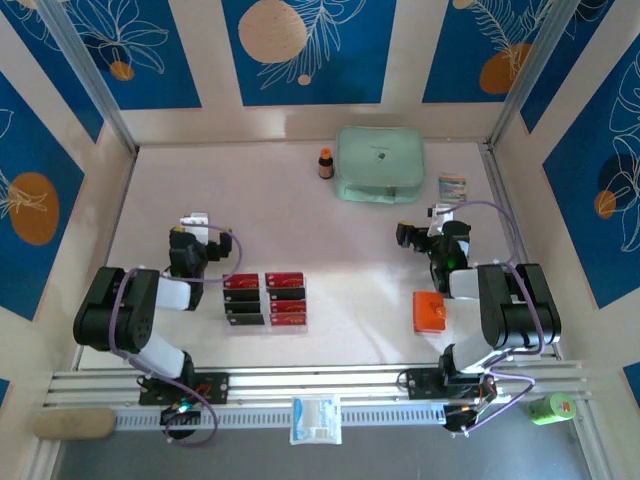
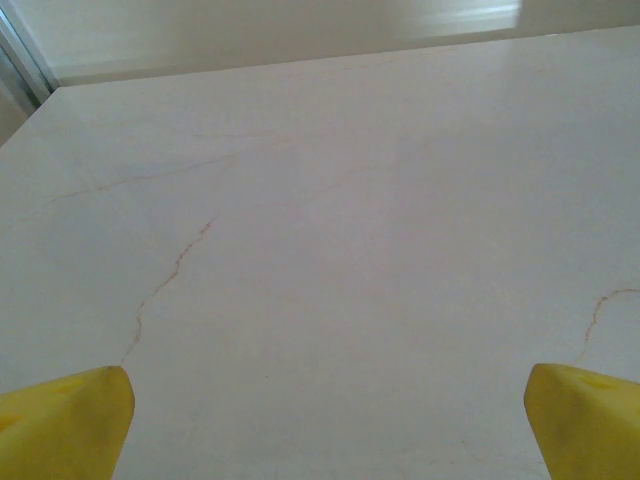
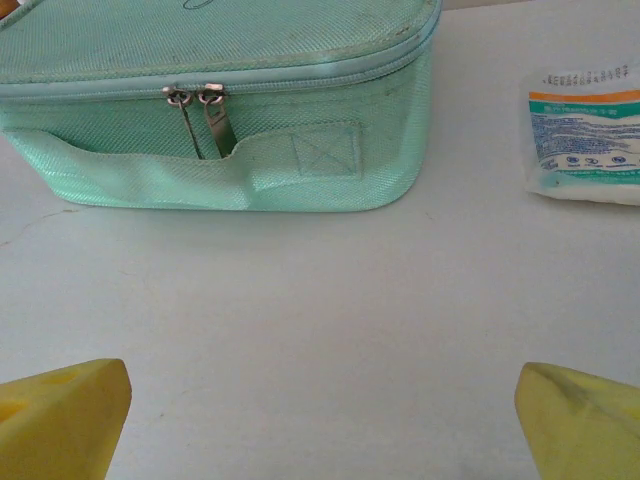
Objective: Put the credit cards into the card holder
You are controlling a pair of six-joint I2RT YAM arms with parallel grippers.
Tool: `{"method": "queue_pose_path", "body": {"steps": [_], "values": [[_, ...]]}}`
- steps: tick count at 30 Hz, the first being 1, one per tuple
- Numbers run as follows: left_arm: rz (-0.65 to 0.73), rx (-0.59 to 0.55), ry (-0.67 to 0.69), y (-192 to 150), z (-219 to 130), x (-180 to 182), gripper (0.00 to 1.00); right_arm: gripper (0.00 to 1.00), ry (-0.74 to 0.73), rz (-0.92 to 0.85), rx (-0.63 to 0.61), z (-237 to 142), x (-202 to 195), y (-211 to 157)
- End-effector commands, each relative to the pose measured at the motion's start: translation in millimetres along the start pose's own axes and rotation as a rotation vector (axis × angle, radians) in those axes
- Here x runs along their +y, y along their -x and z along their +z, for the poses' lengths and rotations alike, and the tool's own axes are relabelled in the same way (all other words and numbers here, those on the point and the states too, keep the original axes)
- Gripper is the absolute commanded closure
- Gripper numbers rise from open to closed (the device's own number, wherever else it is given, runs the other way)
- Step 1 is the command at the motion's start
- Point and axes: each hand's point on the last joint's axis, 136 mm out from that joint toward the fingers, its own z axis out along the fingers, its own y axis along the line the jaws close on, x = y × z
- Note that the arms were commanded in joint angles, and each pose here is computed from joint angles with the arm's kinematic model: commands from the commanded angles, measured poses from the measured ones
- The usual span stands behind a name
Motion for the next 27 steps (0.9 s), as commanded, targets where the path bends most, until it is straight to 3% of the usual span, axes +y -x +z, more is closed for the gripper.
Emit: {"method": "queue_pose_path", "body": {"steps": [1, 27], "values": [[-0.019, -0.018, 0.008, 5.9, 1.8, 4.3, 0.0, 0.01, 0.021, -0.025, -0.034, 0.6, 3.9, 12.5], [-0.017, -0.014, 0.005, 6.0, 2.4, 3.8, 0.0, 0.01, 0.034, -0.014, -0.028, 0.9, 3.4, 12.3]]}}
